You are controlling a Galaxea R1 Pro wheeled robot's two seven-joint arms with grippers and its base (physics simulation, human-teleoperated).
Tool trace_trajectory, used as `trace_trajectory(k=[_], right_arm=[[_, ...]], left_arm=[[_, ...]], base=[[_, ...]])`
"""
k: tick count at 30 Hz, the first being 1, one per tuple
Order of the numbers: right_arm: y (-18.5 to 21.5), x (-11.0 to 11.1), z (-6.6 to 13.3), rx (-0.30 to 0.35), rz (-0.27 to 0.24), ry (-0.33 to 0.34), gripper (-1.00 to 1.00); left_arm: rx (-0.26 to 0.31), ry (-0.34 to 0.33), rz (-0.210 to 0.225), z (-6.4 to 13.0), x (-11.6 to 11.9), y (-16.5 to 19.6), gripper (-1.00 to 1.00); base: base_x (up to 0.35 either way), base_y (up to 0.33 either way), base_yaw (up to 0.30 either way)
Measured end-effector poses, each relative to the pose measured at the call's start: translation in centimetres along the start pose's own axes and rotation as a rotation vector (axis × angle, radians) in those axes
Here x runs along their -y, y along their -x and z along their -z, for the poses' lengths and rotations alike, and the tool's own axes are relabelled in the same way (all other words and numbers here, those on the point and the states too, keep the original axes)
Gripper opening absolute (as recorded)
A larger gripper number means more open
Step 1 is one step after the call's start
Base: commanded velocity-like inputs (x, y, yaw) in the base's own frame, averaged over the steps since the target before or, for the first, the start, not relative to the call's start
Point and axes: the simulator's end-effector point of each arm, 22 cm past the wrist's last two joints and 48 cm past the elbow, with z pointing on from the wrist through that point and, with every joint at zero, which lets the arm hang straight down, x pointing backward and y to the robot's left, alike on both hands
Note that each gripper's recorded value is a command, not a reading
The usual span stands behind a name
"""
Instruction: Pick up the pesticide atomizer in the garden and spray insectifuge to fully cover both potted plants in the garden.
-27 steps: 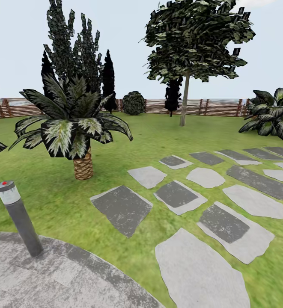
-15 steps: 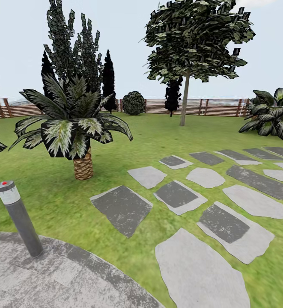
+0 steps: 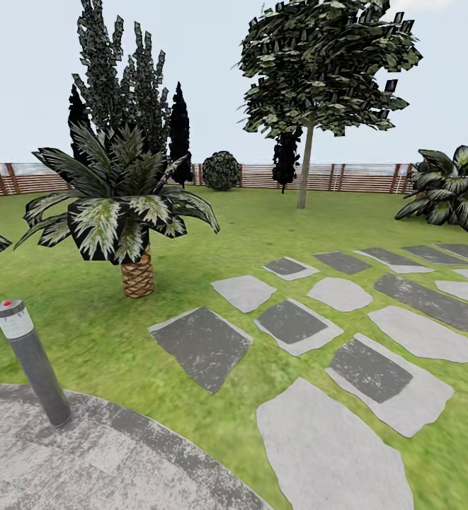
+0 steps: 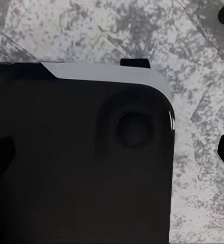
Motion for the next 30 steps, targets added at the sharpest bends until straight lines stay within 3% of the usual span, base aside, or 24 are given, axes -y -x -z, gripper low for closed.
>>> trace_trajectory(k=[6,7,8,9,11,14,20,23,30], right_arm=[[2.4,0.2,0.0,0.068,-0.003,-0.003,1.0],[8.8,0.2,1.1,0.322,-0.005,-0.003,1.0],[16.6,0.3,3.1,0.5,-0.006,-0.003,1.0],[20.1,0.2,4.5,0.582,-0.006,-0.003,1.0],[21.1,0.2,4.9,0.609,-0.008,-0.003,1.0],[22.6,0.2,5.7,0.65,-0.006,-0.002,1.0],[22.9,0.7,5.9,0.66,0.011,-0.004,1.0],[22.9,1.6,5.9,0.658,0.018,-0.016,1.0],[22.8,1.8,5.8,0.657,0.018,-0.019,1.0]], left_arm=[[0.07,0.001,-0.003,0.0,-0.1,2.6,1.0],[0.244,0.0,-0.006,0.6,-0.2,8.3,1.0],[0.351,-0.001,-0.007,1.5,-0.1,13.4,1.0],[0.367,-0.002,-0.008,1.7,0.0,13.9,1.0],[0.411,-0.002,-0.009,2.2,0.0,16.0,1.0],[0.541,0.004,-0.006,4.2,-0.1,22.1,1.0],[0.703,0.011,0.002,7.7,-0.3,31.1,1.0],[0.728,0.014,-0.001,7.8,-0.7,30.9,1.0],[0.712,0.012,-0.004,7.3,-0.7,29.9,1.0]], base=[[0.0,0.0,0.0],[0.0,0.0,0.0],[0.0,0.0,0.0],[0.0,0.0,0.0],[0.0,0.0,0.0],[0.0,0.0,0.0],[0.0,0.0,0.0],[0.0,0.0,0.0],[0.0,0.0,0.0]])
